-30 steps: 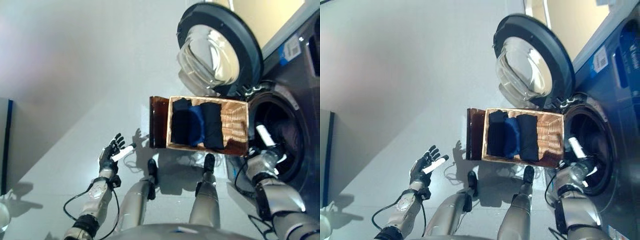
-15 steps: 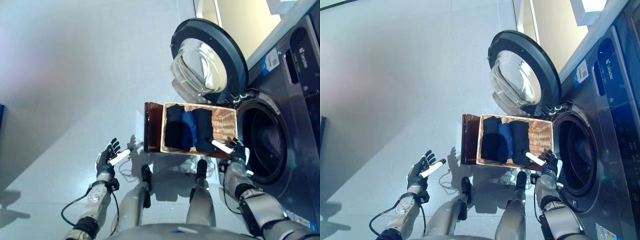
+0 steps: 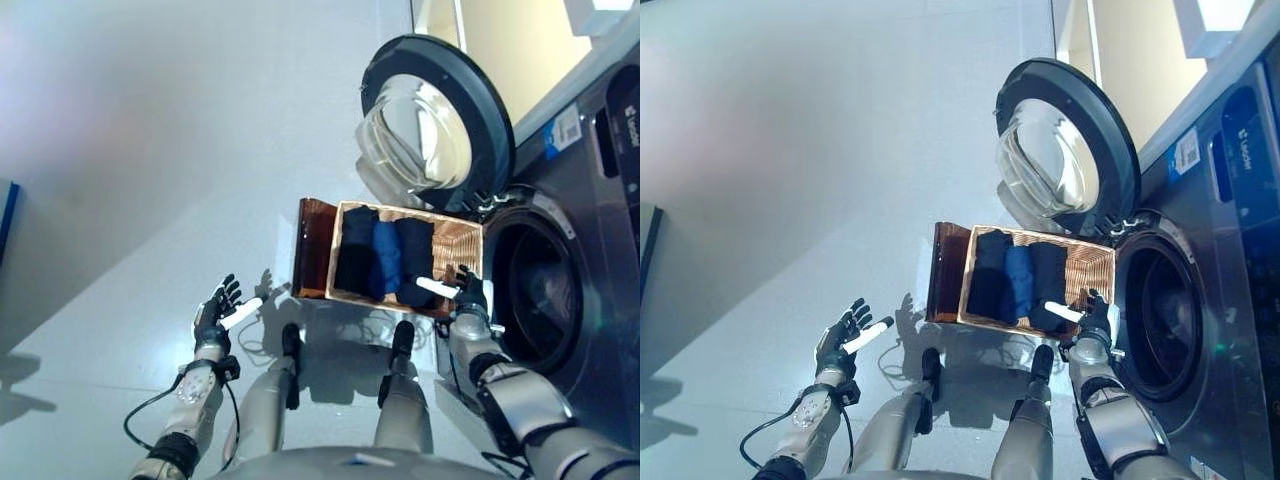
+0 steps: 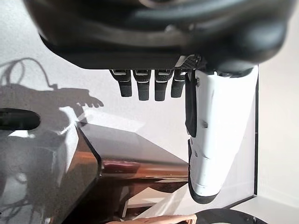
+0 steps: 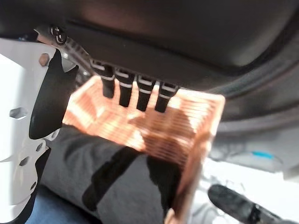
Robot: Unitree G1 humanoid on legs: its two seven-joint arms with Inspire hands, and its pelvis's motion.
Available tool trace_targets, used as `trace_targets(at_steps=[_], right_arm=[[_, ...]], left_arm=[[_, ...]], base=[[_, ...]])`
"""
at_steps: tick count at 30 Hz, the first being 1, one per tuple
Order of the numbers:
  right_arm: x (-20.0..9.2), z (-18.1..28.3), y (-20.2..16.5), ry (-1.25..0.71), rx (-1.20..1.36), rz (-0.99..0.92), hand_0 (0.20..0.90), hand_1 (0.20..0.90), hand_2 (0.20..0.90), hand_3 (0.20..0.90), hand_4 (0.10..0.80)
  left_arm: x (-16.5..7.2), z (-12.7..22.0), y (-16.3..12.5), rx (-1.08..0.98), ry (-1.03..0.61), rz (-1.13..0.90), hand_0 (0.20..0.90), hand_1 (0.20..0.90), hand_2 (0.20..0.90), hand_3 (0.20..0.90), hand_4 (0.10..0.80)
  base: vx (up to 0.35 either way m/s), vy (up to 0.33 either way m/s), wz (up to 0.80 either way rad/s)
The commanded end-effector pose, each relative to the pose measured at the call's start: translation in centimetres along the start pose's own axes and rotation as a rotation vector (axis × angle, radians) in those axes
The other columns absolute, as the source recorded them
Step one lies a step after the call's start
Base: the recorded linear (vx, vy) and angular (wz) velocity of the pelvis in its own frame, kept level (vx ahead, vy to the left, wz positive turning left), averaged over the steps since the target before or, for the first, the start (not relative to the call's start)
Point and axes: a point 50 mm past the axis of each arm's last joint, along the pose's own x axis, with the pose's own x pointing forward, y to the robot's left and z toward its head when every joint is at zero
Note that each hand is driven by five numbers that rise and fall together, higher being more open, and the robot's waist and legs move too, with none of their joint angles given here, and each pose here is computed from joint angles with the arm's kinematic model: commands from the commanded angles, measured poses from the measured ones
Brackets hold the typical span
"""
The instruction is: Pick up the clothes and place them into the washing machine
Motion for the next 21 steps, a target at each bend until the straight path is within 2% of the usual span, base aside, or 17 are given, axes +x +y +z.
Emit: trace_targets(at_steps=[1,7,12,21], right_arm=[[1.4,3.9,-3.2,-0.146,-0.055,-0.124,0.9,0.9,0.9,0.9,0.8],[1.7,5.3,-3.7,-0.196,-0.152,-0.152,0.9,0.9,0.9,0.9,0.8],[1.8,7.0,-2.8,-0.243,-0.279,-0.144,0.9,0.9,0.9,0.9,0.8],[2.1,9.0,-3.4,-0.243,-0.306,-0.2,0.9,0.9,0.9,0.9,0.8]], left_arm=[[-0.1,3.3,1.5,0.018,-0.186,0.004,0.9,0.9,0.9,0.9,0.8],[-0.4,3.9,1.9,0.032,-0.209,-0.006,0.9,0.9,0.9,0.9,0.8],[-0.5,4.6,1.9,0.027,-0.242,-0.007,0.9,0.9,0.9,0.9,0.8],[-0.6,5.5,1.8,0.027,-0.279,-0.024,0.9,0.9,0.9,0.9,0.8]], base=[[-0.02,0.0,0.12],[-0.024,0.004,0.12],[-0.028,0.039,0.03],[-0.002,0.024,0.04]])
